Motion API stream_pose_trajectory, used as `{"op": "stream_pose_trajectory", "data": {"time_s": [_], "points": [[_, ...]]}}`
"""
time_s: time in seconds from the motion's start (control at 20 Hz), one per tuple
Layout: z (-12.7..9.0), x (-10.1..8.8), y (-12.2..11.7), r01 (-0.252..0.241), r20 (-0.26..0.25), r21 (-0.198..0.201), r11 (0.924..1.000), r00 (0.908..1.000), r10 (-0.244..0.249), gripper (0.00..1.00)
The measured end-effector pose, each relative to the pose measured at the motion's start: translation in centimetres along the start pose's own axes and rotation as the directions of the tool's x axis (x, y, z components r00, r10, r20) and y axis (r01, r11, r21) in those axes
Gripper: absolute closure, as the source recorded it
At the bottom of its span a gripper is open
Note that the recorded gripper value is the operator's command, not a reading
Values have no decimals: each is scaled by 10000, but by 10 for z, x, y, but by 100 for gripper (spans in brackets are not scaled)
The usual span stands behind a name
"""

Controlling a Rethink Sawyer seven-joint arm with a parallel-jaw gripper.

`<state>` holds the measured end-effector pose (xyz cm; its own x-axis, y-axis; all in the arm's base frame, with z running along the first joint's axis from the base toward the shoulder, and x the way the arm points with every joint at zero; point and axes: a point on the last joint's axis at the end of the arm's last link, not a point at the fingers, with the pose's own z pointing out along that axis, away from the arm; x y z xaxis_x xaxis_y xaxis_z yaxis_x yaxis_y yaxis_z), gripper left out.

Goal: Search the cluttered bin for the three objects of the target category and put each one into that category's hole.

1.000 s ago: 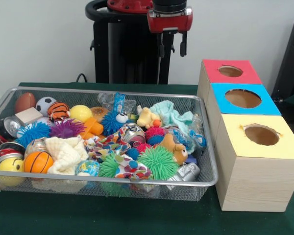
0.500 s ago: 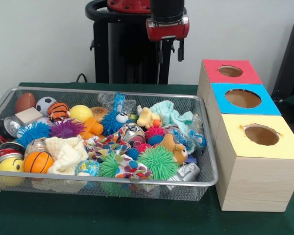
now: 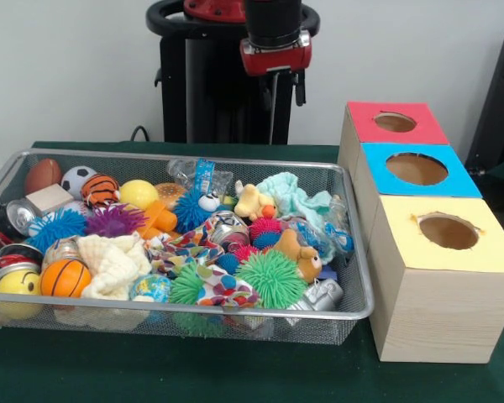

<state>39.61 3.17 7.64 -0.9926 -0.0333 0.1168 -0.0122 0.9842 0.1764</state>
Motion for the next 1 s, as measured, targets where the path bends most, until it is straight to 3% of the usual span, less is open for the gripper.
{"op": "stream_pose_trajectory", "data": {"time_s": [0.55, 1.0], "points": [[-11, 0, -49, -899, 245, -344, 9954, 9956, 907, 0], [-17, 7, -73, -1446, -698, -533, 9880, 9876, 1408, 0]]}}
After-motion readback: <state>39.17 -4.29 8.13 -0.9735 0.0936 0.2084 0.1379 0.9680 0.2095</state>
